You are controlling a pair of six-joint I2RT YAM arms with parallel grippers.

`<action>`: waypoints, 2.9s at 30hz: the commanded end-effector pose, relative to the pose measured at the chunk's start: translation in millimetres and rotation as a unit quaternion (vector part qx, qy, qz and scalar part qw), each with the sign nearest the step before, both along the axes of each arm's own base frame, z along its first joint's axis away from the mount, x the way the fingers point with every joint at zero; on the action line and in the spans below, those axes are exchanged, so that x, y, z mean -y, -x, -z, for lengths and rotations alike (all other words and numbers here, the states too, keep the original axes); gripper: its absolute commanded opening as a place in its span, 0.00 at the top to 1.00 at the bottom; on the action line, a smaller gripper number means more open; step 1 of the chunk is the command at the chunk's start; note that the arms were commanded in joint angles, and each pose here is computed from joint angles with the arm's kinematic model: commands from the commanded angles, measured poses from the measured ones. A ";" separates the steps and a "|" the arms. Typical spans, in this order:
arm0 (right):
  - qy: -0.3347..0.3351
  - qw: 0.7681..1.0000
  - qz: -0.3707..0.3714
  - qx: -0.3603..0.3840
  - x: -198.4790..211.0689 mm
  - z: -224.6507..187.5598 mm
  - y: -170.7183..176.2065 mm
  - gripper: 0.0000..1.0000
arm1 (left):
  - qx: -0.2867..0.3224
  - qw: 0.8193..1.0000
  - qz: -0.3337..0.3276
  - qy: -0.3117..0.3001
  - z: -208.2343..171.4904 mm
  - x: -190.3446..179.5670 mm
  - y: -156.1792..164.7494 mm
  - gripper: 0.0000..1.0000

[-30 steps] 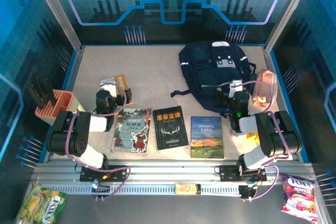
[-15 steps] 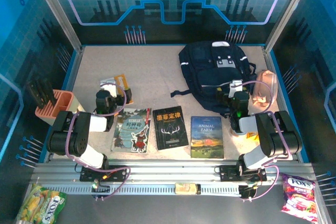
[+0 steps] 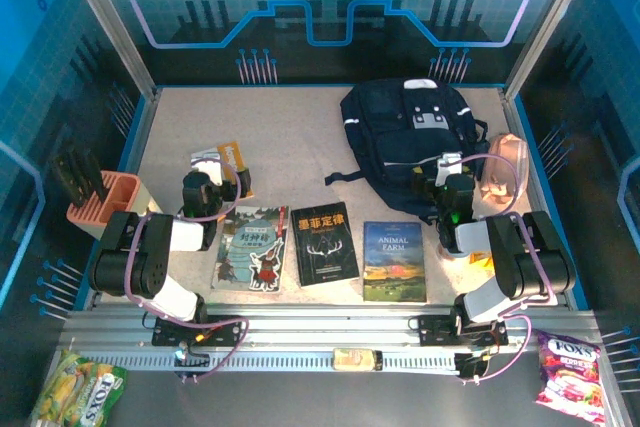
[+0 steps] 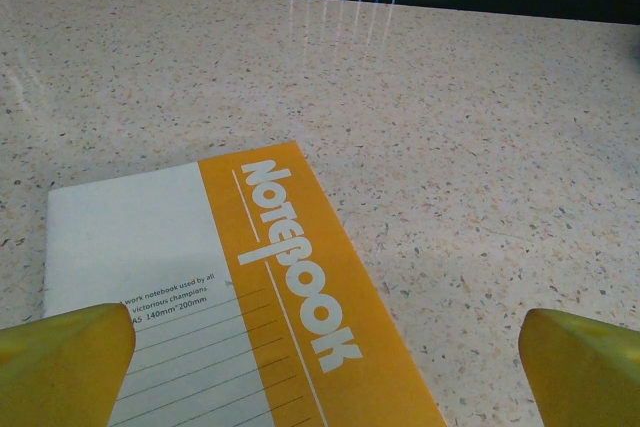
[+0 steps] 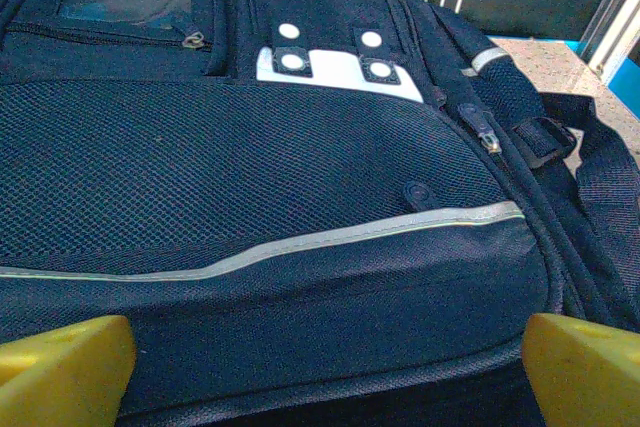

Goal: Pack books, pencil case, and school supplies into a backpack

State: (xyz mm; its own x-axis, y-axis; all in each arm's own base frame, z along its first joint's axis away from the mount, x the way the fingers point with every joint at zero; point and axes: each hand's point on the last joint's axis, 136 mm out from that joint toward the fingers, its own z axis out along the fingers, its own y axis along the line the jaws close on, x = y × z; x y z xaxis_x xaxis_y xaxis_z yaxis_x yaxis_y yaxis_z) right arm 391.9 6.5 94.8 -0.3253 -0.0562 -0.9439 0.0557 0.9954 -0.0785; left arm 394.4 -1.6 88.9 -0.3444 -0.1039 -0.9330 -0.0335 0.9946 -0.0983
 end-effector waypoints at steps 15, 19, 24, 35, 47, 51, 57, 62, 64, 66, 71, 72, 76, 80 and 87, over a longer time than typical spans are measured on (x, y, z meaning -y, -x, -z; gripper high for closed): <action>0.067 0.998 -0.005 -0.007 -26.1 -62.4 -9.1 0.00 | 0.025 0.999 -0.023 -0.011 -53.9 -5.2 10.1 0.01; 0.000 1.000 -0.007 -0.021 -38.4 -92.5 -11.3 0.00 | 0.014 0.997 -0.049 0.054 -83.4 -5.1 6.8 0.01; -0.085 0.990 0.025 -0.109 -42.5 -108.2 -14.8 0.00 | -0.050 0.984 -0.051 0.165 -106.0 12.2 2.5 0.01; -0.193 0.936 -0.023 -0.293 -72.4 -42.3 -37.8 0.00 | -0.127 0.954 0.027 0.271 -103.3 56.9 -11.2 0.01; -0.246 0.895 -0.014 -0.371 -117.6 23.7 -55.7 0.03 | -0.186 0.936 0.064 0.291 -75.5 82.3 -4.2 0.01; -0.257 0.884 -0.041 -0.388 -157.3 35.8 -60.7 0.05 | -0.202 0.926 0.082 0.307 -68.0 100.2 -1.6 0.01; -0.272 0.882 -0.093 -0.374 -201.5 24.4 -80.1 0.06 | -0.239 0.899 0.115 0.348 -55.9 149.6 1.4 0.02; -0.256 0.905 -0.098 -0.325 -189.7 -11.9 -84.4 0.07 | -0.294 0.864 0.082 0.400 -31.8 187.7 2.2 0.06; -0.258 0.911 -0.096 -0.306 -179.9 -28.1 -79.4 0.06 | -0.314 0.843 0.078 0.430 -24.4 205.2 0.7 0.10; -0.265 0.915 -0.087 -0.291 -164.9 -40.6 -71.9 0.06 | -0.329 0.820 0.092 0.458 -22.0 228.9 -2.0 0.13; -0.308 0.912 -0.057 -0.266 -126.0 -53.0 -51.8 0.05 | -0.357 0.794 0.102 0.481 -11.4 274.2 -6.7 0.16; -0.315 0.911 -0.054 -0.262 -120.3 -53.8 -48.8 0.05 | -0.360 0.792 0.100 0.482 -9.0 279.7 -8.0 0.16; -0.330 0.907 -0.035 -0.260 -102.4 -51.4 -37.5 0.05 | -0.372 0.786 0.084 0.486 1.0 293.2 -17.4 0.20; -0.332 0.906 -0.024 -0.263 -93.8 -46.8 -30.7 0.05 | -0.381 0.780 0.074 0.491 9.2 303.3 -27.7 0.23; -0.344 0.901 -0.008 -0.265 -85.4 -39.3 -28.4 0.05 | -0.404 0.781 0.045 0.475 27.0 310.8 -36.2 0.29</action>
